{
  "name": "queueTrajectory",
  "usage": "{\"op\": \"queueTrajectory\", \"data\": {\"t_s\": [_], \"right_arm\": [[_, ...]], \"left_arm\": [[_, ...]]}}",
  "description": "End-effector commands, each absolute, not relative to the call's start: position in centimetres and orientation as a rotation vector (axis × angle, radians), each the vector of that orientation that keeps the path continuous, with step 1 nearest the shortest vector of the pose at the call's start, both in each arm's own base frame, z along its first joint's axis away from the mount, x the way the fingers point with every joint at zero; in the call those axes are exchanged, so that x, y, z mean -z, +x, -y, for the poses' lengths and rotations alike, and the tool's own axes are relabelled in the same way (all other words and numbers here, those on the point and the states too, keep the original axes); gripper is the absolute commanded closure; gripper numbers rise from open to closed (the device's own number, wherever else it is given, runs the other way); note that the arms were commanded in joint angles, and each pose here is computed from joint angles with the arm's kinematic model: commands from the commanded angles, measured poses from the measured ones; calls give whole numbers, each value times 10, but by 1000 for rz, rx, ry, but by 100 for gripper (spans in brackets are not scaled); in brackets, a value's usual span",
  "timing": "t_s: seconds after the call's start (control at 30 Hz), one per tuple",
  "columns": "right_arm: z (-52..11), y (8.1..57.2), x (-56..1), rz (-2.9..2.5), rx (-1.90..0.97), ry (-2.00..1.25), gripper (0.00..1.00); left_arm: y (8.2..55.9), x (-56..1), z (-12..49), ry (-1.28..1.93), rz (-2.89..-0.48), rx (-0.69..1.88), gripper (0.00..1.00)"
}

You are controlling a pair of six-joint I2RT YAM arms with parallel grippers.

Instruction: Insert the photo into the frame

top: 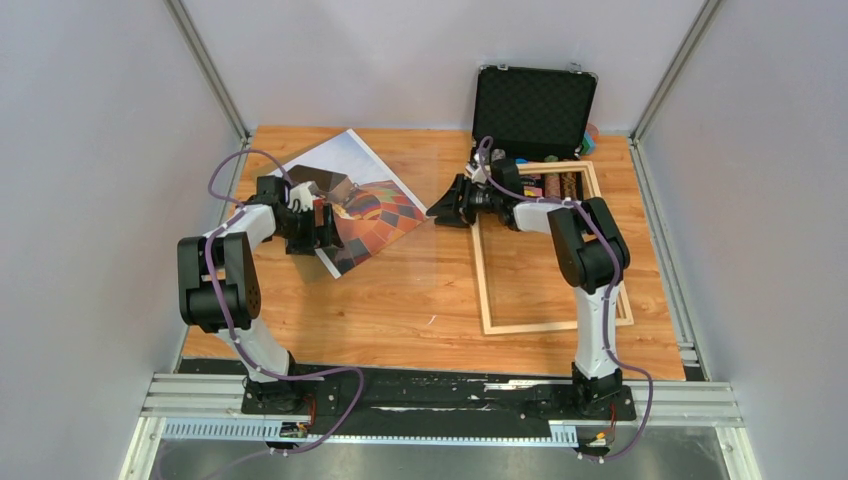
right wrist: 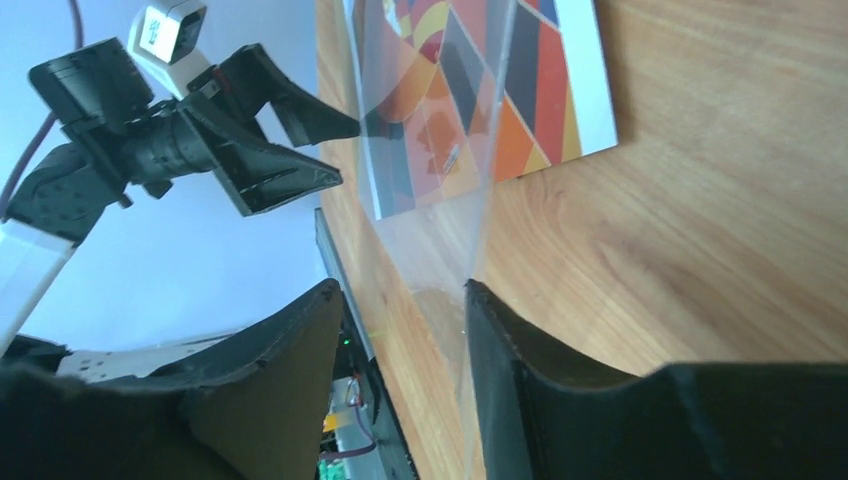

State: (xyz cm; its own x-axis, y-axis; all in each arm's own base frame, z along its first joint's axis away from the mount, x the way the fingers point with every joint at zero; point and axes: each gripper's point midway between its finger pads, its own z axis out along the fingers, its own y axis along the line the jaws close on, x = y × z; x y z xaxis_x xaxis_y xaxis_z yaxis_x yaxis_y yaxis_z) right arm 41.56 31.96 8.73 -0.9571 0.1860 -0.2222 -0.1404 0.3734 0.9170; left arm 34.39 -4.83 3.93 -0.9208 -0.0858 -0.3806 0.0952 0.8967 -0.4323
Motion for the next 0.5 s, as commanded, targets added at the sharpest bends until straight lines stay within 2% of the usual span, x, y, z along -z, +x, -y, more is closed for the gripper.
{"op": "queueTrajectory", "data": {"t_s": [0.0, 0.47], "right_arm": [[-345, 371, -126, -2299, -1871, -133, 51], [-350, 368, -129, -2280, -1895, -174, 54]], "left_arm": [[321, -27, 74, 39, -2713, 799, 0], [321, -27, 74, 44, -2709, 802, 0]]}}
